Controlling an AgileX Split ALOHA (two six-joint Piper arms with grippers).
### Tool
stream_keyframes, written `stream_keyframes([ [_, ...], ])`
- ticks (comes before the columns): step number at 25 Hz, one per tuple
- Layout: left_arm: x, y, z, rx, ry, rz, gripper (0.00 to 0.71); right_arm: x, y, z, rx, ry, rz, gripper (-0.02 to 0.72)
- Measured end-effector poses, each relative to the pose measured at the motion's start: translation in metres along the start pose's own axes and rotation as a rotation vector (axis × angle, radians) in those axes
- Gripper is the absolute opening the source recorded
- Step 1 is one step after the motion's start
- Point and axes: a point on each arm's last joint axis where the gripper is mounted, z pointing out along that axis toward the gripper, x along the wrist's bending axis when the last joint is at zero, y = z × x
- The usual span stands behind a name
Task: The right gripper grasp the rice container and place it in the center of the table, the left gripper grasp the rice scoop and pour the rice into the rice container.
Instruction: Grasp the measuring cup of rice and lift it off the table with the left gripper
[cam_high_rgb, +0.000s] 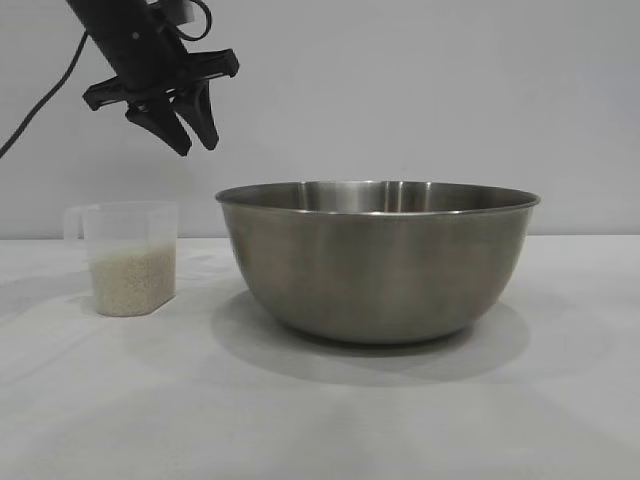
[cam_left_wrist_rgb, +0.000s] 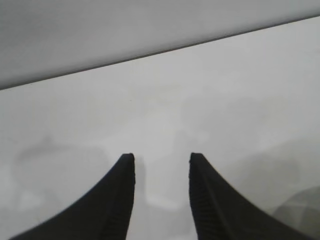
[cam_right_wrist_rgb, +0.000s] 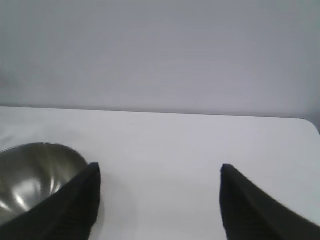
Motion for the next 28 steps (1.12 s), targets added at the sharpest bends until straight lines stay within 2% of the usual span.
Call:
stream_keyframes([
  [2, 0.000, 0.001, -0.001, -0.004, 0.000, 0.000, 0.207, 0.007, -0.009, -0.016, 0.022, 0.039, -0.026, 0.426],
  [3, 0.000, 0.001, -0.001, -0.004, 0.000, 0.000, 0.207, 0.009, -0.012, -0.023, 0.025, 0.048, -0.043, 0.377],
  [4, 0.000, 0.001, -0.002, -0.006, 0.000, 0.001, 0.207, 0.011, -0.015, -0.030, 0.038, 0.054, -0.044, 0.360],
  [9, -0.002, 0.005, -0.008, -0.021, -0.001, 0.004, 0.207, 0.012, -0.038, -0.054, 0.168, 0.001, -0.049, 0.366],
  [13, -0.003, 0.008, -0.013, -0.031, -0.002, 0.006, 0.207, 0.009, -0.052, -0.069, 0.238, -0.089, 0.040, 0.366],
  [20, -0.003, 0.008, -0.013, -0.031, 0.000, 0.009, 0.207, 0.011, -0.074, -0.100, 0.248, -0.161, 0.038, 0.366],
  [23, -0.003, 0.008, -0.014, -0.032, 0.000, 0.009, 0.207, 0.013, -0.078, -0.108, 0.193, -0.170, 0.029, 0.366],
  [28, -0.004, 0.010, -0.017, -0.035, -0.003, 0.012, 0.207, 0.013, -0.080, -0.106, 0.187, -0.173, 0.030, 0.366],
])
